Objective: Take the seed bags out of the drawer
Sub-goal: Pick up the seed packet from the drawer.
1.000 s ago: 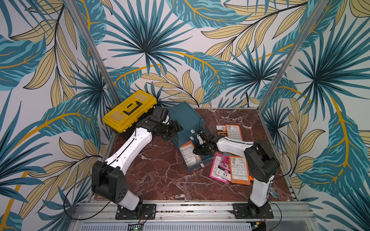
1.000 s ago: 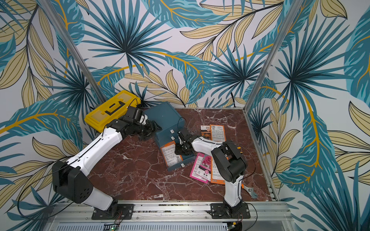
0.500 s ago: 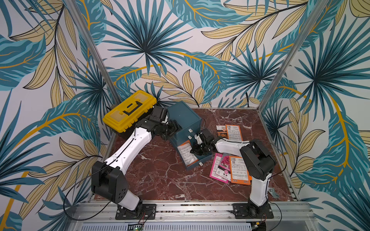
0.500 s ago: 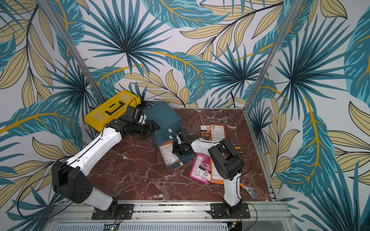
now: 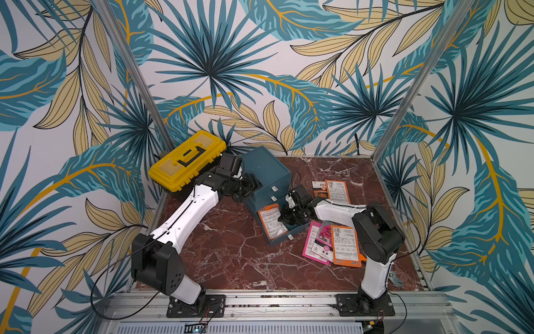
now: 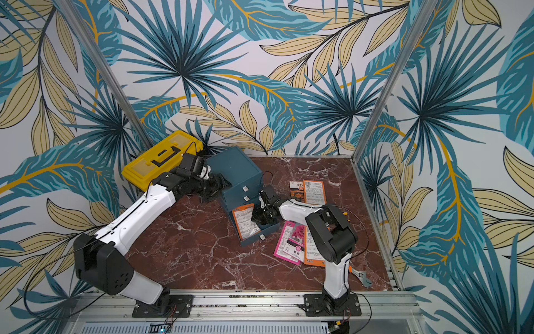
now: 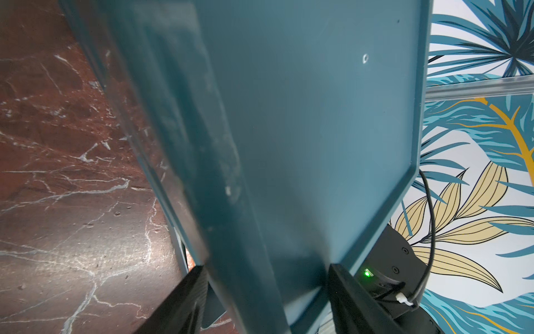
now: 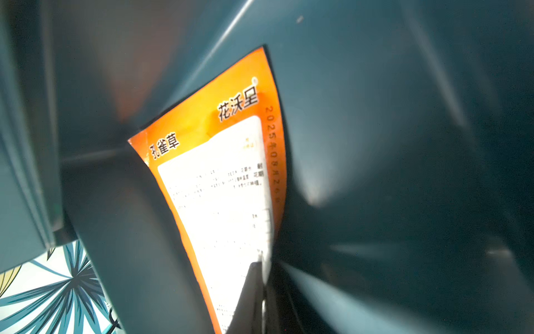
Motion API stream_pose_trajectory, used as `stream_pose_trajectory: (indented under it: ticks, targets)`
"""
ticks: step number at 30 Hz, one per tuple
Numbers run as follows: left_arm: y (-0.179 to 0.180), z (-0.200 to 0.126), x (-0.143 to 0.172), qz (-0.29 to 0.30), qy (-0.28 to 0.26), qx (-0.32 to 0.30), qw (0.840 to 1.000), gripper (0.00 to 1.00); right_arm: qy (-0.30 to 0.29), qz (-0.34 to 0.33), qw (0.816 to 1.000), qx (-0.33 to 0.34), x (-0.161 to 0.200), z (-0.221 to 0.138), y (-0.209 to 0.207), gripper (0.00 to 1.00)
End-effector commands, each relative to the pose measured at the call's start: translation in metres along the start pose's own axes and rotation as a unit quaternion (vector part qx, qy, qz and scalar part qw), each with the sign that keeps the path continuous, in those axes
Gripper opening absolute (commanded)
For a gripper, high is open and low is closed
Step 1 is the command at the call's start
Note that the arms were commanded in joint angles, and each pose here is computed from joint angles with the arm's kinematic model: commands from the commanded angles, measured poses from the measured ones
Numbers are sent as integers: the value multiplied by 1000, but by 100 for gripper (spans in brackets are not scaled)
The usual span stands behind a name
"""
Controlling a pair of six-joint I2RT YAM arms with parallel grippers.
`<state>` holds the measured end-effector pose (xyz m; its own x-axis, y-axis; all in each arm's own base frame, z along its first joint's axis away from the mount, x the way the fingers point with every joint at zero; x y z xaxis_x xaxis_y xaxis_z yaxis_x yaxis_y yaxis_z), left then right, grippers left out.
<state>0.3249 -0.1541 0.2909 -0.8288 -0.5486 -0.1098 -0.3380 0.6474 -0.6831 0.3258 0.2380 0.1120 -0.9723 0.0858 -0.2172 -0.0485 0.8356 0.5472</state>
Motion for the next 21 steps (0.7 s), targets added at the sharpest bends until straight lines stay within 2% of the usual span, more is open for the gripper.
stream_pose_trajectory:
  ticks: [1,11,21]
  targets:
    - [1,-5,9,8,12,6,1000,70,-7,1,1000,20,-2,-19,5,0]
    - [2,-7,11,11,9,10,1000,70,-26,23,998,49,-17,-43,6,0]
    - [0,-7,10,12,8,19,1000,70,-27,35,999,29,-22,-72,14,0]
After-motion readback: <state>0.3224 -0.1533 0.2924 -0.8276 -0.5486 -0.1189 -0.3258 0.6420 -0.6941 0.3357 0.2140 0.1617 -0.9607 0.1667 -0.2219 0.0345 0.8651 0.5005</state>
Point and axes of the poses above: each gripper's point midway between its finger pads, its own z axis out along the fingers, its own y axis along the line the jaws close on, x = y × z, the point moved 9 cm from there along -z, back along the fingers, and after that the axes turned 6 degrees about -z, right-handed, at the moved point
